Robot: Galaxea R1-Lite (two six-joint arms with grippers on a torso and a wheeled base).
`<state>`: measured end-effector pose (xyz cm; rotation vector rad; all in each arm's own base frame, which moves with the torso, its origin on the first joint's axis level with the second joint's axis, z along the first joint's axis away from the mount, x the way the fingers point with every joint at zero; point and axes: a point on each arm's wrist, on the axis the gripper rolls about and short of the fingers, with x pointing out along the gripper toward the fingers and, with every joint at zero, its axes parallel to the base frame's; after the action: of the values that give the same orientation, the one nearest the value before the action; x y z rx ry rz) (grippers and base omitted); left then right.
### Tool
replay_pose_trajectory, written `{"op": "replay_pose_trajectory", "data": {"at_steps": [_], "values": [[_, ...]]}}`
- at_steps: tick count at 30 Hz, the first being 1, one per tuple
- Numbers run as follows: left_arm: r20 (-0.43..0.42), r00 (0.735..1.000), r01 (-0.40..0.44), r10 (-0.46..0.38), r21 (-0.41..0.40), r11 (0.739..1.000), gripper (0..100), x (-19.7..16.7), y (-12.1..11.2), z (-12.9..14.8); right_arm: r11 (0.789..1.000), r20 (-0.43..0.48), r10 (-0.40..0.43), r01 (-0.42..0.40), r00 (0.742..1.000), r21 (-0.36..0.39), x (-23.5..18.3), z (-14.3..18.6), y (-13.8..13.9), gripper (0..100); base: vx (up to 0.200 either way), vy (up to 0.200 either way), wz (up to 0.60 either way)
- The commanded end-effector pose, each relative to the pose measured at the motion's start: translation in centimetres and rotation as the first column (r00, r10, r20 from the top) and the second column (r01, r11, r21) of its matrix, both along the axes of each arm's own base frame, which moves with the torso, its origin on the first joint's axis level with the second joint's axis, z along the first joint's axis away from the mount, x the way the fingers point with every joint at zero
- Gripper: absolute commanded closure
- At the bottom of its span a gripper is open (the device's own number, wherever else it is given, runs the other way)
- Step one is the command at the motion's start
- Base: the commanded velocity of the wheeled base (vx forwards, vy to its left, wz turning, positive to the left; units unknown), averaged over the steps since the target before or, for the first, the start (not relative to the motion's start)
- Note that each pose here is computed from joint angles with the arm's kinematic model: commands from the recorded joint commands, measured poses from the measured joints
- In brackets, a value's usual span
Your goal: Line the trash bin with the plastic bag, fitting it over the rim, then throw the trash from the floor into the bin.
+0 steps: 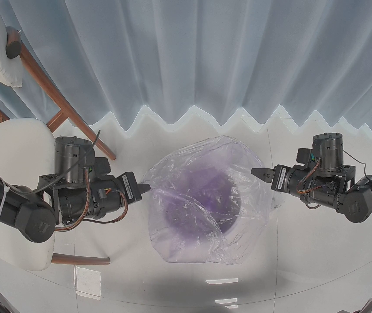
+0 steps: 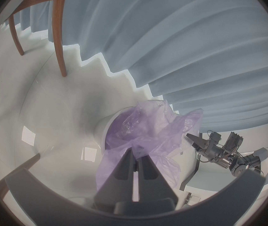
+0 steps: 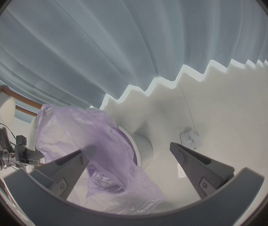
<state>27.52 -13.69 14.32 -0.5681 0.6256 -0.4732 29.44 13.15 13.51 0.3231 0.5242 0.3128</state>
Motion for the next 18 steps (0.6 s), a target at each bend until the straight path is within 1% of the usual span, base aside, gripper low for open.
{"op": "replay_pose_trajectory", "data": {"at_steps": [1, 3, 4, 5, 8, 10, 11, 14, 18], "values": [[-0.006, 1.000, -0.006, 0.006, 0.002, 1.000, 100, 1.1, -0.3, -0.5, 1.000, -0.030, 0.005, -0.006, 1.000, -0.014, 0.7, -1.4, 0.5, 0, 0.000, 0.000, 0.00], [-0.006, 1.000, -0.011, 0.011, 0.002, 1.000, 100, 1.3, -0.2, -0.5, 1.000, -0.020, 0.004, -0.004, 1.000, -0.010, 1.0, -1.5, 0.6, 0, 0.000, 0.000, 0.00], [-0.005, 1.000, -0.020, 0.020, 0.001, 1.000, 100, 1.9, -0.1, -0.6, 1.000, 0.005, 0.001, -0.001, 1.000, 0.005, 1.5, -1.7, 0.8, 0, 0.000, 0.000, 0.00], [-0.003, 1.000, -0.022, 0.022, 0.000, 1.000, 100, 2.0, -0.1, -0.6, 1.000, 0.009, 0.001, -0.001, 1.000, 0.007, 1.6, -1.7, 0.8, 100, 0.000, 0.000, 0.00], [0.015, 0.999, -0.033, 0.034, -0.011, 0.999, 100, 3.3, -0.4, -0.6, 1.000, 0.054, 0.005, -0.006, 0.999, 0.023, 2.2, -2.1, 1.2, 100, 0.000, 0.000, 0.00], [0.026, 0.999, -0.034, 0.034, -0.018, 0.999, 100, 3.6, -0.5, -0.4, 1.000, 0.062, 0.004, -0.006, 0.998, 0.027, 2.3, -1.9, 1.2, 100, 0.000, 0.000, 0.00], [0.055, 0.998, -0.039, 0.041, -0.031, 0.999, 100, 4.1, -0.7, 0.1, 0.999, 0.079, 0.003, -0.006, 0.997, 0.036, 2.6, -1.4, 1.4, 100, 0.000, 0.000, 0.00], [0.075, 0.996, -0.042, 0.045, -0.040, 0.998, 100, 4.9, -0.9, 0.5, 0.999, 0.096, -0.002, -0.002, 0.995, 0.045, 3.4, -1.0, 1.4, 100, 0.000, 0.000, 0.00], [0.094, 0.993, -0.067, 0.071, -0.046, 0.997, 100, 7.4, -0.9, 0.4, 0.999, 0.107, -0.021, 0.016, 0.994, 0.050, 5.6, -1.6, 1.6, 100, 0.000, 0.000, 0.00]]}}
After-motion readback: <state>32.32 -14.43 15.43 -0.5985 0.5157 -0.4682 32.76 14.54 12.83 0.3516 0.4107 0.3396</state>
